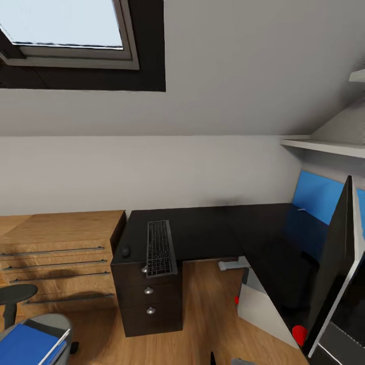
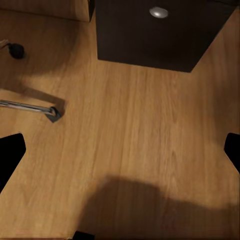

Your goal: In the bedroom, organize the workspace by keeping the computer under the desk, ensuring the monitor is on the desk, placing the keyboard on the desk next to the monitor, placing the mouse on the desk next to the keyboard, moving the folder from the swivel chair onto the desk next to the mouse, stacking the notebook on top of the folder with the pen on top of the notebook, and positioning the swivel chair next to the desk.

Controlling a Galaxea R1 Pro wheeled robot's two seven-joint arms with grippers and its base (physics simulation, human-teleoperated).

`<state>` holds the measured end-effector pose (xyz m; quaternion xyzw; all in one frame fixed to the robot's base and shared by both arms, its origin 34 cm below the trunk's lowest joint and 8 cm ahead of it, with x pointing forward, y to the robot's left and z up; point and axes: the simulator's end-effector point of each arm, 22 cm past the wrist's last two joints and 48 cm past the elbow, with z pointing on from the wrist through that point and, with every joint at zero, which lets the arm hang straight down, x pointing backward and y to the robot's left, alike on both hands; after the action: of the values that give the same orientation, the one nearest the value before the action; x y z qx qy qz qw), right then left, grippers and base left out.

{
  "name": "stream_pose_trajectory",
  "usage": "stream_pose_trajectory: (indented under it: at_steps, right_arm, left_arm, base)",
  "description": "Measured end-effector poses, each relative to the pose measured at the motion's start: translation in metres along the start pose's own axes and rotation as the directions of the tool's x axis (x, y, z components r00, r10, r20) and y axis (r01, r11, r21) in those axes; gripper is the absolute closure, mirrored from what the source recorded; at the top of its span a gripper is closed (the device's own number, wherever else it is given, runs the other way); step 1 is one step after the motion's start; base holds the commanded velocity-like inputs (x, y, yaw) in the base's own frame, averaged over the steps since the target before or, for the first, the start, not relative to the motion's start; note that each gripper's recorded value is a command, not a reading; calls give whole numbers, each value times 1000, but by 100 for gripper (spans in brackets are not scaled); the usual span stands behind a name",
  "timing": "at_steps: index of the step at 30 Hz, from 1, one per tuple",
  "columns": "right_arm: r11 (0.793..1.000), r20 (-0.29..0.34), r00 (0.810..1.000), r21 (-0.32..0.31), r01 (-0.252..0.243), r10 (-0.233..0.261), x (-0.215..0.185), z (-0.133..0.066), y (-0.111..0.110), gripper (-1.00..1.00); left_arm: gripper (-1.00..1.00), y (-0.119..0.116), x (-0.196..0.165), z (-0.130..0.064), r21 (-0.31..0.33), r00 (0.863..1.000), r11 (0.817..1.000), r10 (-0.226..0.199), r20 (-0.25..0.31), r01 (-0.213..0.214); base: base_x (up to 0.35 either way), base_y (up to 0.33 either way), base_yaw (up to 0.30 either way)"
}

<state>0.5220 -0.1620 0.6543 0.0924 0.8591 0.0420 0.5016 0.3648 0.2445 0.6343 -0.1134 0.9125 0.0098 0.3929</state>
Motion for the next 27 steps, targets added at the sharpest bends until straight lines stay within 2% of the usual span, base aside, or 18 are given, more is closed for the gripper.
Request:
stream_pose_trajectory:
  at_steps: [5, 27]
  right_arm:
    - [1000, 0, 1000, -1, 0, 0, 0, 0, 1, -100]
    - [1000, -28, 1000, 4, 1, 0, 12, -1, -1, -100]
  left_arm:
    - [-100, 0, -1, 0, -1, 1000, 1000, 1, 6, -1]
    - [-100, 3, 8, -1, -7, 1000, 1000, 3, -21, -3]
  base:
    - [-299, -143, 46]
    - [-300, -152, 152]
